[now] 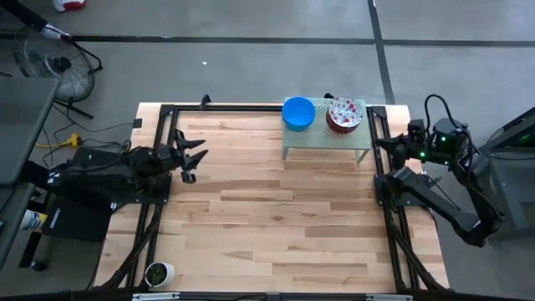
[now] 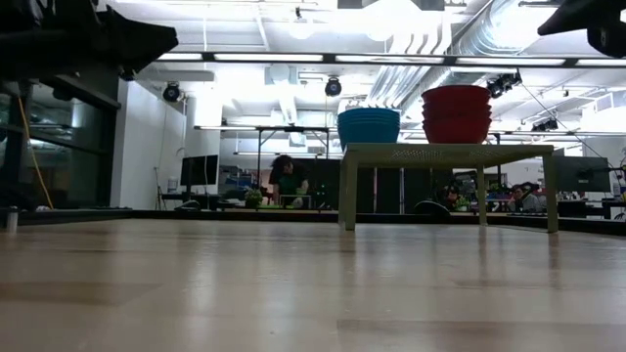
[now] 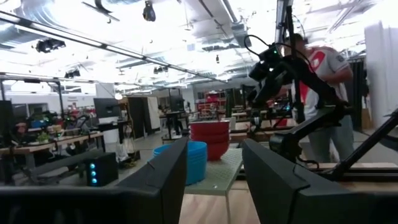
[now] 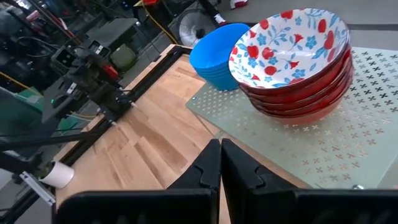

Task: Pick & Place Mini bowls
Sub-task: Return to Home Position

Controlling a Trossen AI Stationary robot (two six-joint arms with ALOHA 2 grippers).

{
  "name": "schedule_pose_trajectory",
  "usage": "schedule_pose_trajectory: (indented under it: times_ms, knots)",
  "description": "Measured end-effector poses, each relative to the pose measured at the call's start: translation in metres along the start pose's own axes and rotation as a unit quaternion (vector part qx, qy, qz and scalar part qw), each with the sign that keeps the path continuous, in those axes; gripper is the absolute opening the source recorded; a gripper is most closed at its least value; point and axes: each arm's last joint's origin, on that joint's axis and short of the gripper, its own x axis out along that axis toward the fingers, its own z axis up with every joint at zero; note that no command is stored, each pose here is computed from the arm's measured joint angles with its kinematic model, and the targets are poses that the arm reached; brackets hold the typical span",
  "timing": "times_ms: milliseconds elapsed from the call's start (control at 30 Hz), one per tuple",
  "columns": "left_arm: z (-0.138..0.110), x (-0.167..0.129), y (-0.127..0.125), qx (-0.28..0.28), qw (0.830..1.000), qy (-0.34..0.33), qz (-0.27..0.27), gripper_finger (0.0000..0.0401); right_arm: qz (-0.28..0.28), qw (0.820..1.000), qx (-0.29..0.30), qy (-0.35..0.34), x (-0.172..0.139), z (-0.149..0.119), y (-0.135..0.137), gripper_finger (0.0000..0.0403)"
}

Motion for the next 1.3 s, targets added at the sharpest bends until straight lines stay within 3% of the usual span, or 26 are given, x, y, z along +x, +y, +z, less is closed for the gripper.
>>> schedule_pose_trajectory:
  times_ms: [367, 800, 1000, 1100, 1233, 1300]
  knots:
    - [0.001, -0.016, 0.004, 0.009, 1.000, 0.013, 0.021, 0.0149, 0.035, 0.999, 0.002, -0.018, -0.013, -0.009, 0.004, 0.0000]
    - [-0.015, -0.018, 0.003, -0.010, 0.995, 0.094, 0.033, 0.0149, 0.081, 0.996, -0.002, -0.023, -0.017, -0.010, 0.008, 0.0000]
    - [-0.021, -0.019, 0.002, -0.002, 0.992, 0.127, 0.027, 0.0149, 0.103, 0.991, -0.031, -0.082, -0.018, 0.003, 0.015, 0.0000]
    - [-0.024, -0.020, 0.002, 0.004, 0.989, 0.144, 0.024, 0.0149, 0.095, 0.991, -0.039, -0.091, -0.013, 0.009, 0.014, 0.0000]
    - [-0.028, -0.021, 0.001, 0.008, 0.987, 0.162, 0.021, 0.0149, 0.018, 0.990, -0.070, -0.122, -0.010, 0.014, 0.010, 0.0000]
    - [-0.028, -0.021, 0.001, 0.008, 0.987, 0.161, 0.021, 0.0149, 0.007, 0.988, -0.083, -0.128, -0.008, 0.015, 0.008, 0.0000]
